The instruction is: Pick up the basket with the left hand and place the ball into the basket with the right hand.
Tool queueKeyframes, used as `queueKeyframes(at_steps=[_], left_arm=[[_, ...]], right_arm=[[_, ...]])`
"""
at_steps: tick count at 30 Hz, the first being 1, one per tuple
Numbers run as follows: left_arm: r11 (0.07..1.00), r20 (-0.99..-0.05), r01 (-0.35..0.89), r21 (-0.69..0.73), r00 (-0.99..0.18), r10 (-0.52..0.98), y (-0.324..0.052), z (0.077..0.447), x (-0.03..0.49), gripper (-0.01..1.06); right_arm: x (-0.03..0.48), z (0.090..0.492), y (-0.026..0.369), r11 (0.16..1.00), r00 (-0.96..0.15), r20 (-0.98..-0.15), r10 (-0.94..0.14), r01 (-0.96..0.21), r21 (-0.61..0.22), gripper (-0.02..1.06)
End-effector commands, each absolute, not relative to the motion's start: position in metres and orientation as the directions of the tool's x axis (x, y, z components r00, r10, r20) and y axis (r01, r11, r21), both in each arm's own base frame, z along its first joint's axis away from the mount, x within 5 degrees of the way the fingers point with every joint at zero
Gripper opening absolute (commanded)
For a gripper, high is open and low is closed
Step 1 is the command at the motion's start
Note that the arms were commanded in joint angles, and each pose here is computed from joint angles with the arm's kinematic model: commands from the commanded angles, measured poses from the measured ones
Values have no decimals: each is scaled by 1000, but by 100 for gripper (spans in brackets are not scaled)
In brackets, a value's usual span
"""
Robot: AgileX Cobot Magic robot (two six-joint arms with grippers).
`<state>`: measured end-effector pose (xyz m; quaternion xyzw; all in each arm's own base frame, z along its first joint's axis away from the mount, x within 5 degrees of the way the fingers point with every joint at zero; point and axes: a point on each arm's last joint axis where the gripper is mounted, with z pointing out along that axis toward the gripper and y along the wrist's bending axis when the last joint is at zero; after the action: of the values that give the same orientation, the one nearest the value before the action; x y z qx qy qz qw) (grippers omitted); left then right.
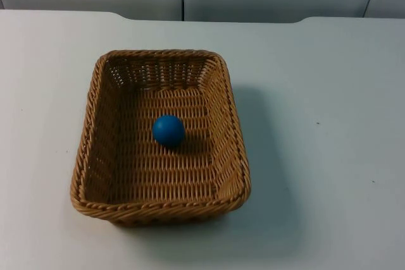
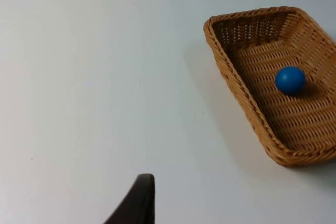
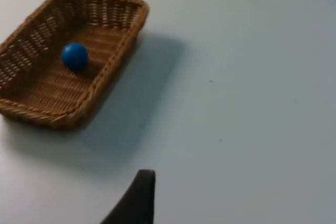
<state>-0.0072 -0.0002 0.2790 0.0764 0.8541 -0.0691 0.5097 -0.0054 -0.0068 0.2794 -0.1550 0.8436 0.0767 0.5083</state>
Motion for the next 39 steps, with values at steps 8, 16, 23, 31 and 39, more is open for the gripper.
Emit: queueKeyframes(at_steps=[8,16,23,31,39], left_arm=[[978,-886,204,-47,-460,53,-1,279,-7,103],[978,-886,204,-47,-460,53,-1,279,-7,103],[978,-886,204,-47,-460,53,-1,279,-7,103],[978,-886,204,-47,-460,53,-1,279,-7,103],[995,-887,93,-47,-461,1,-2,279,-7,103]], right_arm=[[-6,278,-4,998,-462,-886,-43,-51,-22,105],[-7,278,-4,998,-464,-886,10,63,-22,105],[-7,278,-4,998,-464,-886,11,66,-22,105],[-7,278,-4,998,-464,-886,11,66,-22,105],[-7,278,-4,998,-464,-886,11,66,-22,105]])
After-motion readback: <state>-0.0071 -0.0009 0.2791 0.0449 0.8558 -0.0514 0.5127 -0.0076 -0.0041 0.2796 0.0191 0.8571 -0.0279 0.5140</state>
